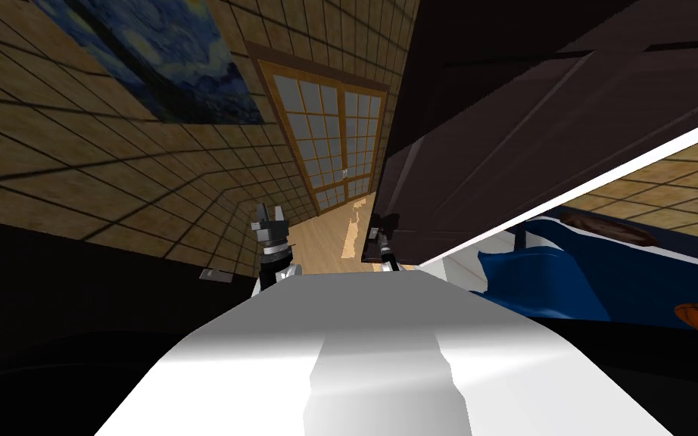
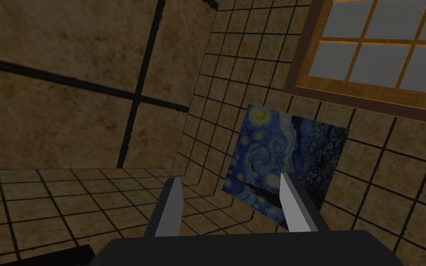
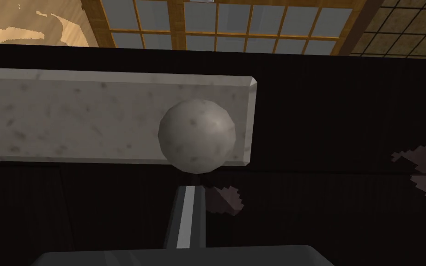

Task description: Push the door open

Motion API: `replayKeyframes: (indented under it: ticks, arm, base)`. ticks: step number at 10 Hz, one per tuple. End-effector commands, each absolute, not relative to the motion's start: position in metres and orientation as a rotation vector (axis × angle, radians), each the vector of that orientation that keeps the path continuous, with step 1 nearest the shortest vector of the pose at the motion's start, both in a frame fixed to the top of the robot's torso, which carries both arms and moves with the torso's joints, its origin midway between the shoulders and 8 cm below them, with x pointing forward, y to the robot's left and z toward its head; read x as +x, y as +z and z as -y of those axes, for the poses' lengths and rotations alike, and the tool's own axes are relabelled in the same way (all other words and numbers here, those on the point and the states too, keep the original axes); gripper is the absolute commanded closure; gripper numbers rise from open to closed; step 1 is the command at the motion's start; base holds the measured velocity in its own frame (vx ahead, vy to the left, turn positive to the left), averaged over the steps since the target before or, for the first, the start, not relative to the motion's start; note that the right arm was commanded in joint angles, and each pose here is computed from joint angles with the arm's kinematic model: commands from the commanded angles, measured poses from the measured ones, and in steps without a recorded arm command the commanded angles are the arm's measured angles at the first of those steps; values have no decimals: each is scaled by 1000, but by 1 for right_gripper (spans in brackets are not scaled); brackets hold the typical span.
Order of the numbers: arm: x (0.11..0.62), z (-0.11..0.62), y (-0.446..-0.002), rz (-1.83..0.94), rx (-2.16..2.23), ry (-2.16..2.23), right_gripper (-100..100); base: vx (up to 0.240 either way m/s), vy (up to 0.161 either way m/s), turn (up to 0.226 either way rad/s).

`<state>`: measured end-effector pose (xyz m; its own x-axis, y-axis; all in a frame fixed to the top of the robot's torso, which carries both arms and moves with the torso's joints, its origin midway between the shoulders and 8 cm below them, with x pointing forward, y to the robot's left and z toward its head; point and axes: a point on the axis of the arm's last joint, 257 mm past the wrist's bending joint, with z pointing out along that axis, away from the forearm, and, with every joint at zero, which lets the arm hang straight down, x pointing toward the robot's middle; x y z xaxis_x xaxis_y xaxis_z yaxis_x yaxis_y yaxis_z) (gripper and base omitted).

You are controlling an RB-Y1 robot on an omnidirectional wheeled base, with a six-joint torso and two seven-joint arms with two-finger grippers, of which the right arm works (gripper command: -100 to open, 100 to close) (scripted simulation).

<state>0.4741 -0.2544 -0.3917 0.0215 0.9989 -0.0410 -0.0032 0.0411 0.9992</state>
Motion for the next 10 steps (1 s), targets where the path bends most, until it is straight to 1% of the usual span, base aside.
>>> replayKeyframes:
  ticks: [1, 5, 6, 7, 8, 9, 10]
  arm:
    - [474, 254, -392, -1208, 1191, 1167, -100]
    - [475, 249, -391, -1192, 1213, 1176, -100]
    - [475, 247, -391, -1187, 1221, 1180, -100]
    - [475, 248, -391, -1190, 1216, 1177, -100]
    - [473, 253, -391, -1187, 1214, 1171, -100]
    - [473, 255, -391, -1184, 1212, 1168, -100]
    - [472, 256, -391, -1183, 1212, 1167, -100]
  base:
    - [-209, 69, -47]
    - [-218, 71, -48]
    - [-186, 106, -61]
    - [-78, 53, -20]
    - [93, 61, 37]
    - [222, 42, 30]
    - [225, -26, 15]
